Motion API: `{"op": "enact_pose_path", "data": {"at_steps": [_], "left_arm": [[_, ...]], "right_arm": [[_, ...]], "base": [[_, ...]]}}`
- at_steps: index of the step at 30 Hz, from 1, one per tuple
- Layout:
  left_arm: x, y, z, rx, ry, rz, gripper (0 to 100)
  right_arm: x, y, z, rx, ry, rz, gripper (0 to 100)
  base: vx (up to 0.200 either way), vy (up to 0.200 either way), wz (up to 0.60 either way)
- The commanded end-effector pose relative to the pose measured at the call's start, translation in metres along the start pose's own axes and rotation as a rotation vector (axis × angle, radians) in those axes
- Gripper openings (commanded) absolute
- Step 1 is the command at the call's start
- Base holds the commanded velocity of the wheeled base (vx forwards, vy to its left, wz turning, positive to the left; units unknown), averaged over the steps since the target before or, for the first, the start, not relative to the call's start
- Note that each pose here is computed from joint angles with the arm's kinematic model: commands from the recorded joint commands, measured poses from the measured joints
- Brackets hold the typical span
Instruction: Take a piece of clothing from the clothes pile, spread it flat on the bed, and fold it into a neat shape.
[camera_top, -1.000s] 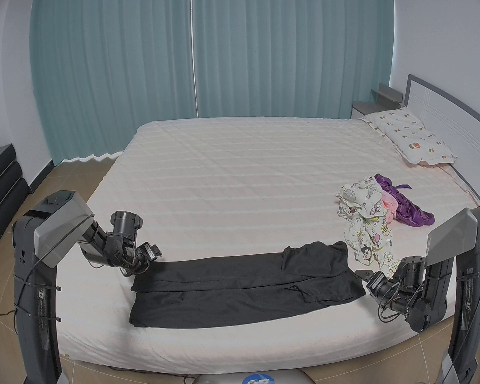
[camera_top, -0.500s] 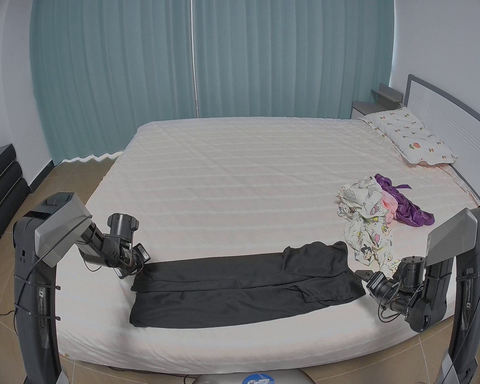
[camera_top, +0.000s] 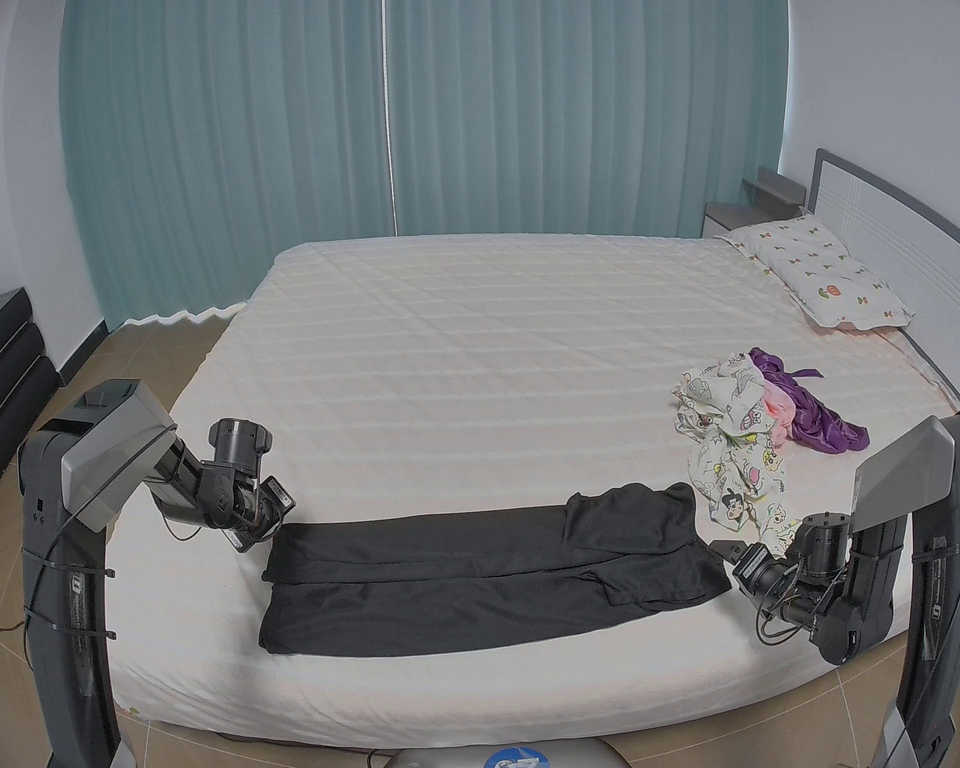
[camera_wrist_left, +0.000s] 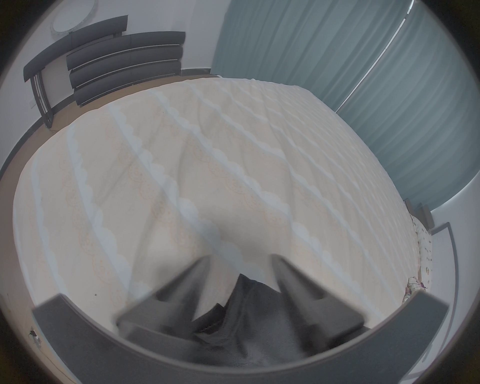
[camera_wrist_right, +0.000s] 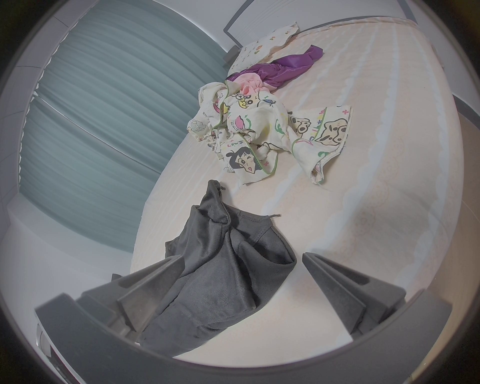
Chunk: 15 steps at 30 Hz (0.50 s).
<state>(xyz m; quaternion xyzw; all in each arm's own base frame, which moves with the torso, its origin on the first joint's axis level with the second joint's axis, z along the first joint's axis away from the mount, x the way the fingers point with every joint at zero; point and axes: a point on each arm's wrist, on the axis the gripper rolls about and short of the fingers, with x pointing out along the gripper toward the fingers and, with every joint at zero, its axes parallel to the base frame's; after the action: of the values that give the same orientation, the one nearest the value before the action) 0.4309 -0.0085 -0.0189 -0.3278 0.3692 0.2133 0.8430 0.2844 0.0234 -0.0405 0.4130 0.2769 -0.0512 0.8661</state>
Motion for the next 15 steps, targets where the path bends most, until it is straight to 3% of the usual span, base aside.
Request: {"op": "enact_pose_path", "data": {"at_steps": [1, 6, 10, 11, 13, 15], "left_arm": [[-0.004, 0.001, 0.003, -0.006, -0.002, -0.002, 100], [-0.021, 0.003, 0.010, -0.012, 0.006, -0.044, 100], [-0.048, 0.004, 0.010, -0.005, 0.086, -0.181, 100], [-0.058, 0.008, 0.005, 0.022, 0.126, -0.233, 100], [-0.063, 0.011, 0.001, 0.061, 0.148, -0.253, 100], [-0.064, 0.023, -0.012, 0.235, 0.181, -0.250, 100]], "right_arm": [[0.000, 0.002, 0.001, 0.000, -0.011, 0.013, 100], [0.000, 0.002, 0.001, 0.000, -0.010, 0.014, 100], [0.000, 0.002, 0.001, 0.000, -0.011, 0.013, 100], [0.000, 0.002, 0.001, 0.000, -0.010, 0.014, 100], [0.000, 0.002, 0.001, 0.000, -0.010, 0.014, 100], [0.000, 0.002, 0.001, -0.002, -0.010, 0.014, 100]], "base": [[0.000, 0.000, 0.00], [0.000, 0.000, 0.00], [0.000, 0.000, 0.00], [0.000, 0.000, 0.00], [0.000, 0.000, 0.00], [0.000, 0.000, 0.00]]}}
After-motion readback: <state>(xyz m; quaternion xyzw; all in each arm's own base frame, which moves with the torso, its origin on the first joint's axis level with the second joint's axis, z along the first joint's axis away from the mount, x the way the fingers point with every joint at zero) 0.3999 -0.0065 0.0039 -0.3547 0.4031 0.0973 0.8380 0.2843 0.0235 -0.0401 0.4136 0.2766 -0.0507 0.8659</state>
